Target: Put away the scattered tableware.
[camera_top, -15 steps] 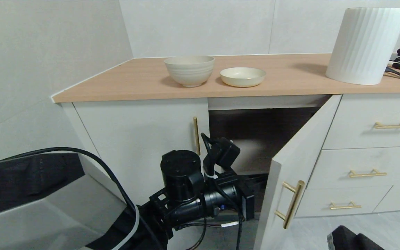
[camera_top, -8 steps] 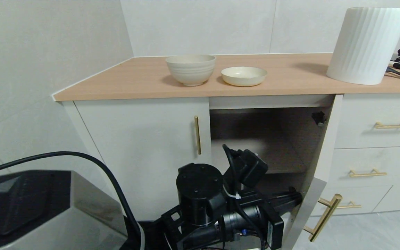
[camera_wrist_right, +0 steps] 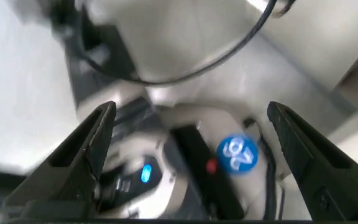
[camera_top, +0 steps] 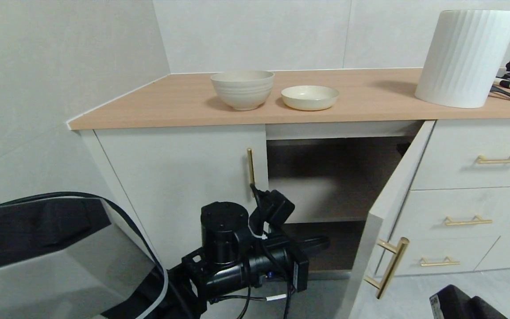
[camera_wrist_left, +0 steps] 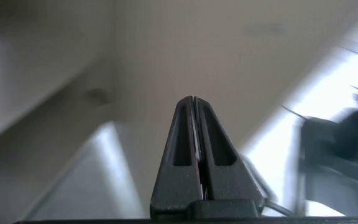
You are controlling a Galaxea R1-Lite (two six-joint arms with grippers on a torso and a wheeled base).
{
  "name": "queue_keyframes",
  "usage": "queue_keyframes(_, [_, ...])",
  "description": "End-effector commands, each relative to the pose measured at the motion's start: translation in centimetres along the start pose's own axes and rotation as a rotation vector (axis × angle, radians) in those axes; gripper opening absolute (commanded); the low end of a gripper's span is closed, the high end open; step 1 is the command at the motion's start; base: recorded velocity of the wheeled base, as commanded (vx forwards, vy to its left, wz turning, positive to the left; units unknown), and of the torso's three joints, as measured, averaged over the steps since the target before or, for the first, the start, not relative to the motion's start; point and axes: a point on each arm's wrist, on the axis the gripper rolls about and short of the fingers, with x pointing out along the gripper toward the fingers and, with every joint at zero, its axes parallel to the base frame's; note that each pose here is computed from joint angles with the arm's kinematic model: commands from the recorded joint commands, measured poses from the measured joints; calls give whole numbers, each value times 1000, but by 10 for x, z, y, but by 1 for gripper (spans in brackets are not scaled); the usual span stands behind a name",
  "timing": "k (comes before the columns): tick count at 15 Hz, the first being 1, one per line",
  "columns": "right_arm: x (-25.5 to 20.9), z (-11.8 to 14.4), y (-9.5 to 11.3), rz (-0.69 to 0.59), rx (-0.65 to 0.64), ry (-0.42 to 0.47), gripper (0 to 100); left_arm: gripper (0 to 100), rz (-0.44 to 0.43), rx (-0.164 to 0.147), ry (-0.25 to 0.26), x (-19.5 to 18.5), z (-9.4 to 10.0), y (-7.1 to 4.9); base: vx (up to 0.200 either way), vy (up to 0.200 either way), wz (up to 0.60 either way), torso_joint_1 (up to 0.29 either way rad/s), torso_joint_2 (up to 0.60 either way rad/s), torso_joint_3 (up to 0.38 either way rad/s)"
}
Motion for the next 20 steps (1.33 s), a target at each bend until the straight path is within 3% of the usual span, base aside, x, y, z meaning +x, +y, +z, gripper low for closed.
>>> queue_keyframes(1, [2,2,-4,-19,17,-14,100,0,61,-7,-14,7,-2,24,0,0,0,0,0,0])
queue_keyframes(3, [4,1,-5,-24,22,-5,100,0,83,-5,-27,16,-1,33,0,0,0,0,0,0])
queue_keyframes(7, [5,1,-5,-25,23,0,100,0,89,7,-56,24,5,36,0,0,0,0,0,0])
queue_keyframes(9, [5,1,-5,-24,23,0,100,0,101,11,-70,27,7,38,-200,0,0,-2,2,5])
queue_keyframes(17, [5,0,-5,-23,23,5,100,0,97,14,-75,34,6,40,-25,0,0,1,0,0])
queue_keyframes(19, [5,-2,-1,-1,15,16,100,0,32,28,-76,42,6,14,0,0,0,0,0,0])
queue_keyframes(20, [5,-4,3,20,8,23,100,0,-10,38,-80,47,8,-8,0,0,0,0,0,0])
